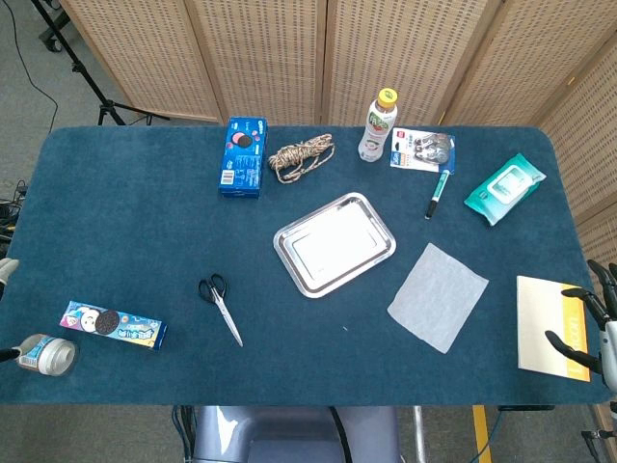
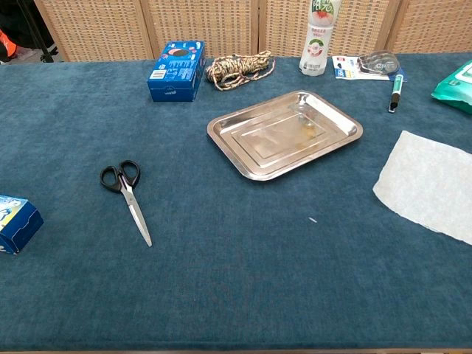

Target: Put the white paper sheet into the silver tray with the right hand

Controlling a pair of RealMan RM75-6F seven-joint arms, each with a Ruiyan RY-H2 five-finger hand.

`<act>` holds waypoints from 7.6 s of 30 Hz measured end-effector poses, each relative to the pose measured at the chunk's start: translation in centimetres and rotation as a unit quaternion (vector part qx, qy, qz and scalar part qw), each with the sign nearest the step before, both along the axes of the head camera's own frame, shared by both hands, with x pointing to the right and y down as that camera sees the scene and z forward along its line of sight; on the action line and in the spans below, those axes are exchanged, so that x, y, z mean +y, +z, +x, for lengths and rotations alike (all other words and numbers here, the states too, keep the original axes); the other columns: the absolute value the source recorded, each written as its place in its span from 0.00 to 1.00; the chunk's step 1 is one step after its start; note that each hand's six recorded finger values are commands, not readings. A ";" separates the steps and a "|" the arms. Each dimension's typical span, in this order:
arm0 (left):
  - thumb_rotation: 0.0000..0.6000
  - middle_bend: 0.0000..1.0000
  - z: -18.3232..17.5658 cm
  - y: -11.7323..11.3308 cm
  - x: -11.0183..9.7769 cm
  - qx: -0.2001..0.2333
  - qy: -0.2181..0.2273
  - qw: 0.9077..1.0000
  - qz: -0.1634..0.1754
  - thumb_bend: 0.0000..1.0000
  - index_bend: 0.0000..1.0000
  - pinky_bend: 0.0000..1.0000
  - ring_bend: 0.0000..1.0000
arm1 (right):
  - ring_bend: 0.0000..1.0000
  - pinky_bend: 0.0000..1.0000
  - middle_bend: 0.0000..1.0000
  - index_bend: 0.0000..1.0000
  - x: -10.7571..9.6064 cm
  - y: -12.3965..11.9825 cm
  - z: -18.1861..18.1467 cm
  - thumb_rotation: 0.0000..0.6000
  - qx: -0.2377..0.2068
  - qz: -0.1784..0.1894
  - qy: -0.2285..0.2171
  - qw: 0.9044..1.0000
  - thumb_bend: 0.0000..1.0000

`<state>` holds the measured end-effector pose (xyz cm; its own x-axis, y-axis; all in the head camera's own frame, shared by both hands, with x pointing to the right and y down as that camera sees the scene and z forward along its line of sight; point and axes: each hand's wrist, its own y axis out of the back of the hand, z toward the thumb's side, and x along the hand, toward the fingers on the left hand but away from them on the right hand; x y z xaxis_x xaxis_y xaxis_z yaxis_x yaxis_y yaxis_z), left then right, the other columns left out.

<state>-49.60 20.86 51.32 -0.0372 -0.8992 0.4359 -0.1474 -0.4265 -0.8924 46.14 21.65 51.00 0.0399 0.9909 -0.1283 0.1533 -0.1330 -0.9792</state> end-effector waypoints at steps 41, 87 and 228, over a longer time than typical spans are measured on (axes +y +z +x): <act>1.00 0.00 -1.0 0.3 -0.6 -0.004 -0.023 1.000 -0.014 0.00 0.00 0.00 0.00 | 0.00 0.02 0.10 0.37 -7.6 12.9 -20.8 1.00 0.096 -0.233 -0.332 0.909 0.22; 1.00 0.00 -1.6 0.1 -0.7 0.015 -0.032 0.999 -0.026 0.00 0.00 0.00 0.00 | 0.00 0.02 0.07 0.42 -8.8 17.9 -25.8 1.00 0.225 -0.276 -0.332 0.874 0.31; 1.00 0.00 -4.3 2.1 -3.1 0.035 -0.078 0.993 -0.087 0.00 0.00 0.00 0.00 | 0.00 0.02 0.03 0.63 -18.6 23.3 -43.5 1.00 0.265 -0.112 -0.365 0.886 0.44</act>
